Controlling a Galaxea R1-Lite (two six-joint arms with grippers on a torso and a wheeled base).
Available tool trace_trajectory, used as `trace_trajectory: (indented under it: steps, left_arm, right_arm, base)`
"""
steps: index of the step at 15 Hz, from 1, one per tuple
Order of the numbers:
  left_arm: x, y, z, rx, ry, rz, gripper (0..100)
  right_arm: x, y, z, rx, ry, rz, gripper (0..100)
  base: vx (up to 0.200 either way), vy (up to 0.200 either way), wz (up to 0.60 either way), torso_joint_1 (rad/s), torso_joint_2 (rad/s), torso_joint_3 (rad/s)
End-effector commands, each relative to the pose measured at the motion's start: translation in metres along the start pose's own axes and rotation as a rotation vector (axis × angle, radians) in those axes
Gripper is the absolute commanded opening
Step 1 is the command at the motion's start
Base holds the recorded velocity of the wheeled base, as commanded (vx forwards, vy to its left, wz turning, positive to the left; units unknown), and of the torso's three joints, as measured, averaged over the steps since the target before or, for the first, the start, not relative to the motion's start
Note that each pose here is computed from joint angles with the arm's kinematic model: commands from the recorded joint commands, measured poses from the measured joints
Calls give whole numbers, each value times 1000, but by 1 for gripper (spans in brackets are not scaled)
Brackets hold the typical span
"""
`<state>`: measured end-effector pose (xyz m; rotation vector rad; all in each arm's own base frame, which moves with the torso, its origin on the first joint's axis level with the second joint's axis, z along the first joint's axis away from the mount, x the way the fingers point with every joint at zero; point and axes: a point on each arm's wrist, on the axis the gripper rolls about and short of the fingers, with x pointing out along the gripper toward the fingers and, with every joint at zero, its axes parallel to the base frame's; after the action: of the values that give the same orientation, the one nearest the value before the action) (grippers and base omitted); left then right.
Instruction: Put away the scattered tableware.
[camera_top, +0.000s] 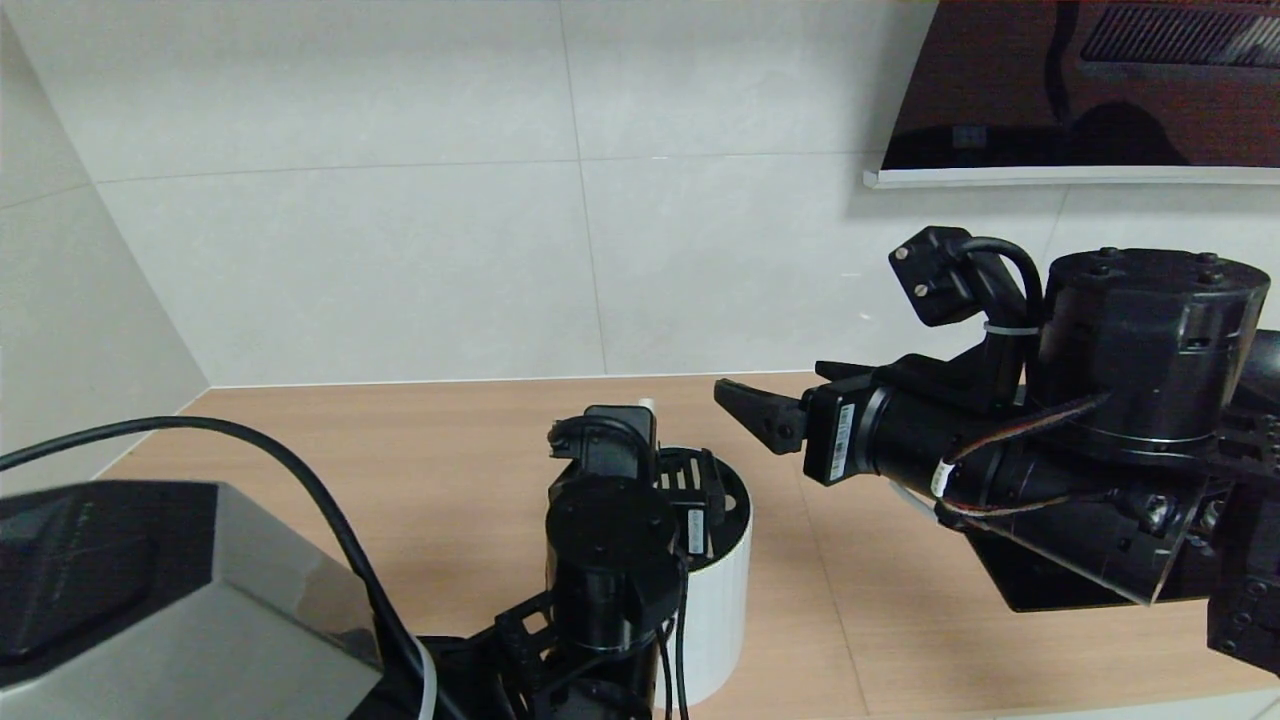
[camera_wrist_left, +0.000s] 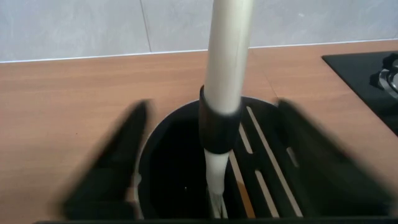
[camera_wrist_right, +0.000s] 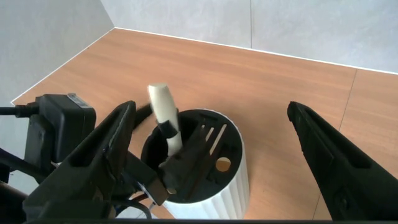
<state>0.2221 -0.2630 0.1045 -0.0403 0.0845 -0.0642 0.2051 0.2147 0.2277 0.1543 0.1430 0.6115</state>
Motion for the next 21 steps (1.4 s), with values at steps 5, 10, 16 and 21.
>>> trace_trajectory:
  steps: [5, 10, 16, 21]
  left_arm:
    - [-4, 3, 9, -17, -16, -3, 100]
    - [-26, 30, 70, -97, -89, -13, 100]
    - [-82, 117, 131, -159, -120, -25, 100]
    - [-148, 195, 133, -164, -234, 9, 100]
  right_arm:
    - [0, 0, 0, 0, 1, 0, 100]
    - [-6, -23, 2, 0, -11, -74, 100]
    - [-65, -59, 21, 25, -117, -209, 100]
    - [-149, -80, 15, 33, -241, -348, 100]
  base:
    - [0, 0, 0, 0, 0, 0]
    - [0, 0, 0, 0, 0, 0]
    - [0, 0, 0, 0, 0, 0]
    - [0, 0, 0, 0, 0, 0]
